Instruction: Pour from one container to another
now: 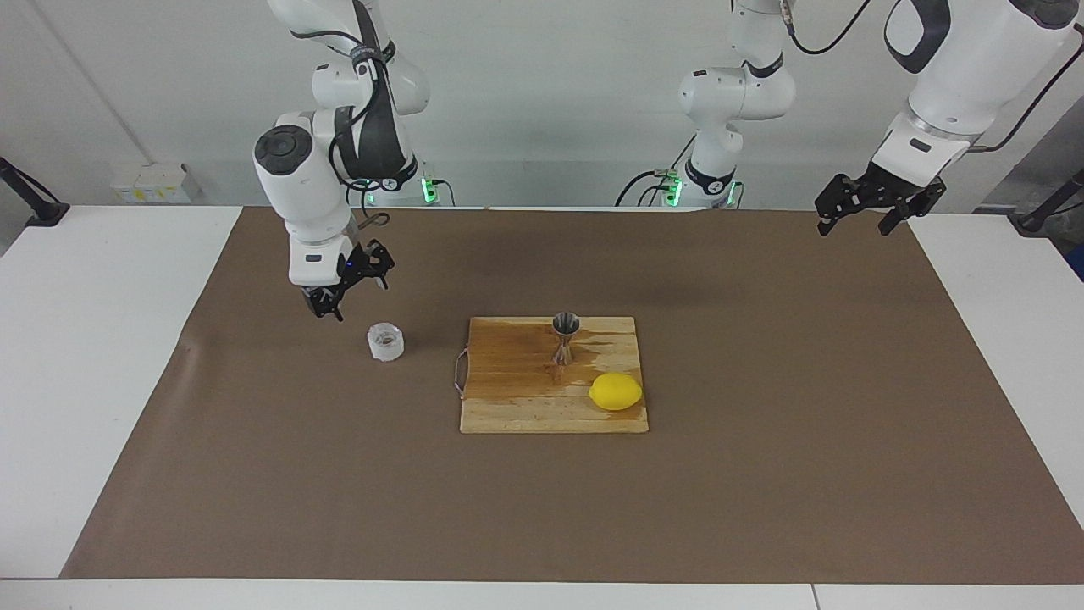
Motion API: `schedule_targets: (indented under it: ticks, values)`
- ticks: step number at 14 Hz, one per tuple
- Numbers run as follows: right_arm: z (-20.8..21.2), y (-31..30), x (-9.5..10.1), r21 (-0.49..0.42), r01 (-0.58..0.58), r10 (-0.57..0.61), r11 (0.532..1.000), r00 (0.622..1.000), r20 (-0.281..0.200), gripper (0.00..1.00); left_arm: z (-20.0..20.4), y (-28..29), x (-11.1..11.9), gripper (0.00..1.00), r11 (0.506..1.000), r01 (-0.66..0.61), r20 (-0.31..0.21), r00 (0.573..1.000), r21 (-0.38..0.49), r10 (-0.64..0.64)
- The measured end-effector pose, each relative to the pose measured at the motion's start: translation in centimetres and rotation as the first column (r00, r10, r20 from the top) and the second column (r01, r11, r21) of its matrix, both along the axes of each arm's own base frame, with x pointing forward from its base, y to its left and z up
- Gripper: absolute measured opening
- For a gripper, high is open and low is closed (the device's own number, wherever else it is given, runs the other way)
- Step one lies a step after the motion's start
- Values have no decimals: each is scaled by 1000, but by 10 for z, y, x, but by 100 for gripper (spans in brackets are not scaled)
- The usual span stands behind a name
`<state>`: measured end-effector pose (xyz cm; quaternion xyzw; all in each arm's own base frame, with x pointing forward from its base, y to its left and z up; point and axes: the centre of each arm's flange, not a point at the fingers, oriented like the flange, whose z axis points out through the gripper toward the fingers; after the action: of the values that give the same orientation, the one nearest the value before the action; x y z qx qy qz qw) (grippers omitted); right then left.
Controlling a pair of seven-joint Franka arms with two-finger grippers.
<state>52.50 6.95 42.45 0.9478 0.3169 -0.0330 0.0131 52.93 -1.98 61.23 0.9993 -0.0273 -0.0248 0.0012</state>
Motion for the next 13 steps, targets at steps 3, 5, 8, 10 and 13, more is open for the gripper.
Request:
schedule_targets:
  ticks: [3,5,8,10,13]
  values:
    - [2,13,-6,-45,264,-265,963,964,-24,100,0,0,0,100,1000,0,0,1000,0,0]
    - [16,8,-5,-74,437,-439,897,898,-28,100,0,0,0,100,1000,0,0,1000,0,0]
    - [77,-9,4,-80,589,-591,804,806,-6,100,0,0,0,100,1000,0,0,1000,0,0]
    - [138,-22,6,-30,632,-631,775,775,19,100,0,0,0,100,1000,0,0,1000,0,0]
    - [204,-33,-1,22,655,-655,756,755,18,100,0,0,0,100,1000,0,0,1000,0,0]
